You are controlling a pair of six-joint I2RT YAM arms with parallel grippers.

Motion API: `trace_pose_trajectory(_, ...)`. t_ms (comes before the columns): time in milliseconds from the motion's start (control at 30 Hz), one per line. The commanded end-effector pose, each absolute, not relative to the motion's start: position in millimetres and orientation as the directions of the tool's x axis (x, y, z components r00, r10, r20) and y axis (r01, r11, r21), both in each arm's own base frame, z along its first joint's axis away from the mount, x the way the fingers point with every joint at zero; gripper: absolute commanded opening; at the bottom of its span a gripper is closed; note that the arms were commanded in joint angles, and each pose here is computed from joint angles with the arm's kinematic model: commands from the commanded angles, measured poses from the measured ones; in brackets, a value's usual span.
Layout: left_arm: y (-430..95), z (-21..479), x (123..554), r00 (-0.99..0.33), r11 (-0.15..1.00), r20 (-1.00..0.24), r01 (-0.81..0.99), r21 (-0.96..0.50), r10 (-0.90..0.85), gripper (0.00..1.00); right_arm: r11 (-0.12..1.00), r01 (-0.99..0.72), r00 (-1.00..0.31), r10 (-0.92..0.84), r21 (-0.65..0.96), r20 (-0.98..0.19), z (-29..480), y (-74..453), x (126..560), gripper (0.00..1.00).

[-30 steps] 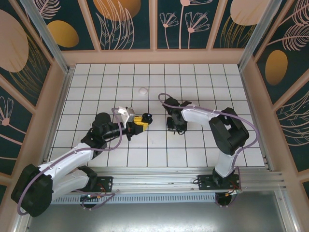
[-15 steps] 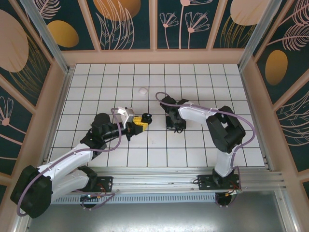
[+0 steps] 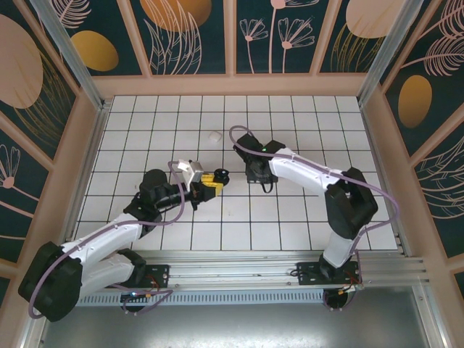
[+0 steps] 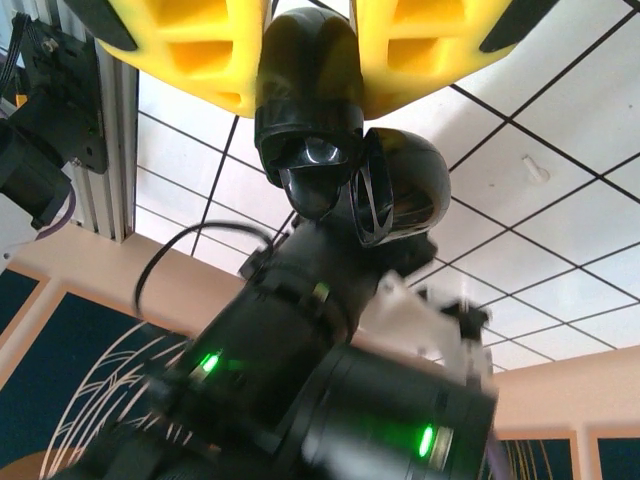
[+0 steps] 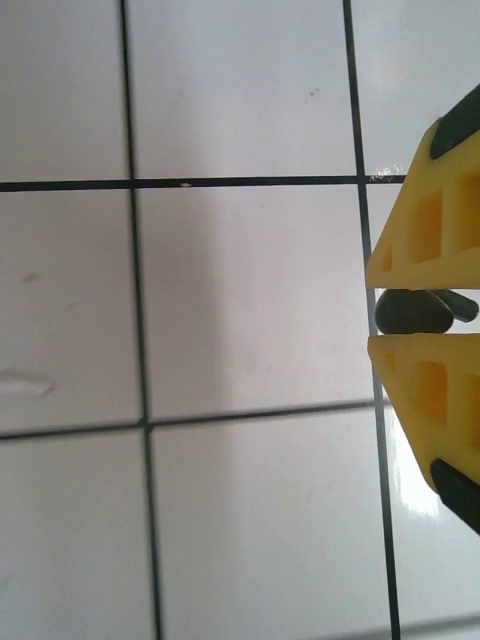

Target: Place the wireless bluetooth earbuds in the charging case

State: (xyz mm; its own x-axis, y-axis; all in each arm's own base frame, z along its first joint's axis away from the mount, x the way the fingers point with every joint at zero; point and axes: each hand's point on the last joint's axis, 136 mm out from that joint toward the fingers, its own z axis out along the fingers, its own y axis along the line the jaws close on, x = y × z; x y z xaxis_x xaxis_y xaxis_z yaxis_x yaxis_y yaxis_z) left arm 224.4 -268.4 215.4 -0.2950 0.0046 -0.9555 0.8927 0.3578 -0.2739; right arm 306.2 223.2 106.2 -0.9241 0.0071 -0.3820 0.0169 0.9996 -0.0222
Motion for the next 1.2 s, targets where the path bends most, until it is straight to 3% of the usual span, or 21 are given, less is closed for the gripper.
trace_pose_trajectory(0,-273,235,234,-0.261,0.364,-0.964,0.893,-0.263,-0.054,0.00,0.999,0.042,-0.870,0.024,-0.025,-0.493,156,219,309,0.13)
trace_pose_trajectory(333,-281,234,274,-0.326,0.448,-0.937,0.824,-0.348,-0.128,0.00,1.000,0.000,-0.760,0.013,0.020,-0.649,237,237,304,0.13)
trace_pose_trajectory(667,-304,242,279,-0.314,0.431,-0.935,0.830,-0.354,-0.164,0.00,0.983,-0.143,-0.608,0.005,0.117,-0.794,306,281,284,0.13)
trace_pose_trajectory(1167,-316,252,276,-0.317,0.381,-0.930,0.849,-0.367,-0.187,0.00,0.959,-0.235,-0.581,-0.010,0.156,-0.814,307,305,276,0.13)
